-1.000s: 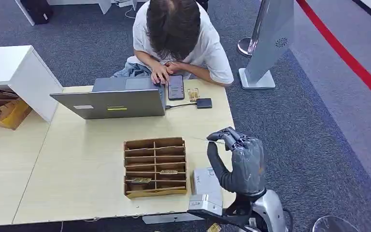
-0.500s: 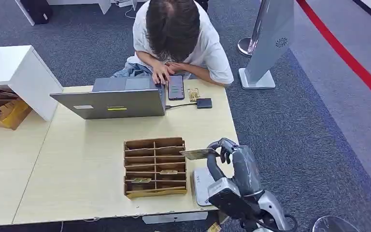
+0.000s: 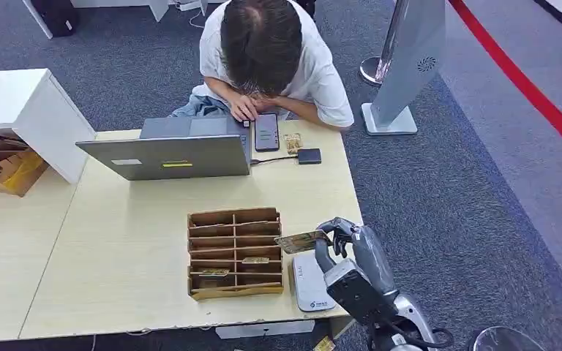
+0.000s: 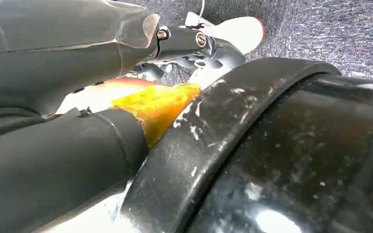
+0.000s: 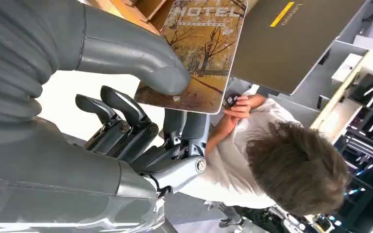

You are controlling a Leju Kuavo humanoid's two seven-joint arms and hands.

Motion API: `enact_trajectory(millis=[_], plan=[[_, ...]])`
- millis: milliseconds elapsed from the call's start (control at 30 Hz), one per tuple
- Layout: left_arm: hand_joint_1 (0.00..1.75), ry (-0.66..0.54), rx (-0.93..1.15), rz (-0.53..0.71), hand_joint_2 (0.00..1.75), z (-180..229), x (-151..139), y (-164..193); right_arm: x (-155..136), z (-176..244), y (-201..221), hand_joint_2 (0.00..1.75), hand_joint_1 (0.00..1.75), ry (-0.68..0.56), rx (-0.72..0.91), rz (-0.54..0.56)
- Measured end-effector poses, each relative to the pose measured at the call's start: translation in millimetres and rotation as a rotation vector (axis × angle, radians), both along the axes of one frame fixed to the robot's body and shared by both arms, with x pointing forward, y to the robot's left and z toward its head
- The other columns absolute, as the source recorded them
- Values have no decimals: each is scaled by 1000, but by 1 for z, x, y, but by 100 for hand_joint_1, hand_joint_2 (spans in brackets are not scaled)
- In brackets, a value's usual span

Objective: Pass the card to the sensor for recognition and then transmit it.

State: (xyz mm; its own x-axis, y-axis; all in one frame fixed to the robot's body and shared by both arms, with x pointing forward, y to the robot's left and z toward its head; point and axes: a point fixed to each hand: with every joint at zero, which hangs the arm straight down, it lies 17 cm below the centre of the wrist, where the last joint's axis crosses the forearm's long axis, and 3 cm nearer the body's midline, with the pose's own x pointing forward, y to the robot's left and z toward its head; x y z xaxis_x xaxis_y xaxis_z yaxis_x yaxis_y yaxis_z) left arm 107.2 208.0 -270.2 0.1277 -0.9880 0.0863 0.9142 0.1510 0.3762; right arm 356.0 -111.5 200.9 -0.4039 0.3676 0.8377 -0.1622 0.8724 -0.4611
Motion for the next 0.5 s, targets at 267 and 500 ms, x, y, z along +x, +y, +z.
enact_trajectory(millis=[267, 500], plan=[[0, -2, 1, 1, 0, 0, 0, 0, 4, -19, -2, 175, 175, 85, 3, -4], [0, -7, 2, 3, 0, 0, 0, 0, 7, -40, -5, 175, 175, 155, -4, -16]])
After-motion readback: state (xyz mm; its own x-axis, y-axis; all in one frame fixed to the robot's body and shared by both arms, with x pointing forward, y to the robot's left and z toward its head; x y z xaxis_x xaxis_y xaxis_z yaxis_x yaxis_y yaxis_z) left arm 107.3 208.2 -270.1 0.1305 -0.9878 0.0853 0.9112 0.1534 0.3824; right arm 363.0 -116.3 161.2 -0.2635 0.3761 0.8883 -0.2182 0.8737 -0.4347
